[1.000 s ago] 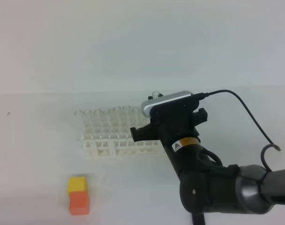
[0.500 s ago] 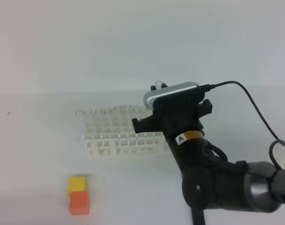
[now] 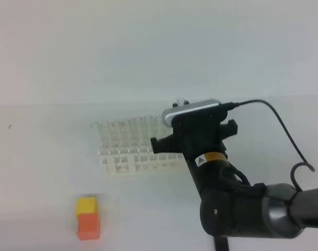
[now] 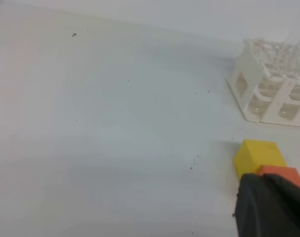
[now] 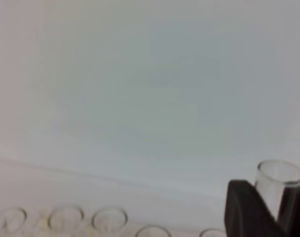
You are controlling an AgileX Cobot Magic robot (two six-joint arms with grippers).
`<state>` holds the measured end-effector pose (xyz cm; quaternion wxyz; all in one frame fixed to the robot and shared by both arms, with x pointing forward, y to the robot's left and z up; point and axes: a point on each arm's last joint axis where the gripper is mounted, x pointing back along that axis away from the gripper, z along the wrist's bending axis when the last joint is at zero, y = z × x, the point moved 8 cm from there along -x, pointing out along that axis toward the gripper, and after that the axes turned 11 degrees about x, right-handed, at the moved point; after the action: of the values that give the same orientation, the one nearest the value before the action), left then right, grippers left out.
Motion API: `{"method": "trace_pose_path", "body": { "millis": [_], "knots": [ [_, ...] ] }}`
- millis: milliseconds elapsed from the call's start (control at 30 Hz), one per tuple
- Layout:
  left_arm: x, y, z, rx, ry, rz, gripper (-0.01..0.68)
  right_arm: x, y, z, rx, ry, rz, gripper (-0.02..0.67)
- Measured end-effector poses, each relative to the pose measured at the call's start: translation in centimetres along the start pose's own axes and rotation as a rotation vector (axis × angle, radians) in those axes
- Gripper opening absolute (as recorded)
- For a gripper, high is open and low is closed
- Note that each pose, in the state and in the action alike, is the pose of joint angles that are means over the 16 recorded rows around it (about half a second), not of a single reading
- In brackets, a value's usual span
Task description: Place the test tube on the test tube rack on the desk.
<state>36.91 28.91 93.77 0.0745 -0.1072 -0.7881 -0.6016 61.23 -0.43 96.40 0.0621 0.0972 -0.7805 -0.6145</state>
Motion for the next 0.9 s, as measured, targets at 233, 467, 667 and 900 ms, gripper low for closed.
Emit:
{"method": "trace_pose_path", "body": {
  "millis": [233,467,667,900],
  "knots": [
    [0.0,0.0,0.0,0.000,0.000,0.000,-0.001,-0.1,-1.0,0.0,-0.002,-0.010,0.025,0.128],
    [0.0,0.0,0.0,0.000,0.000,0.001,-0.001,-0.1,-1.2,-0.1,-0.016,-0.019,0.030,0.128],
    [0.0,0.0,0.0,0.000,0.000,0.001,-0.001,-0.2,-1.3,-0.2,-0.036,-0.034,0.036,0.128],
    [0.0,0.0,0.0,0.000,0.000,0.000,-0.001,-0.3,-1.5,-0.4,-0.051,-0.049,0.047,0.128]
  ]
}}
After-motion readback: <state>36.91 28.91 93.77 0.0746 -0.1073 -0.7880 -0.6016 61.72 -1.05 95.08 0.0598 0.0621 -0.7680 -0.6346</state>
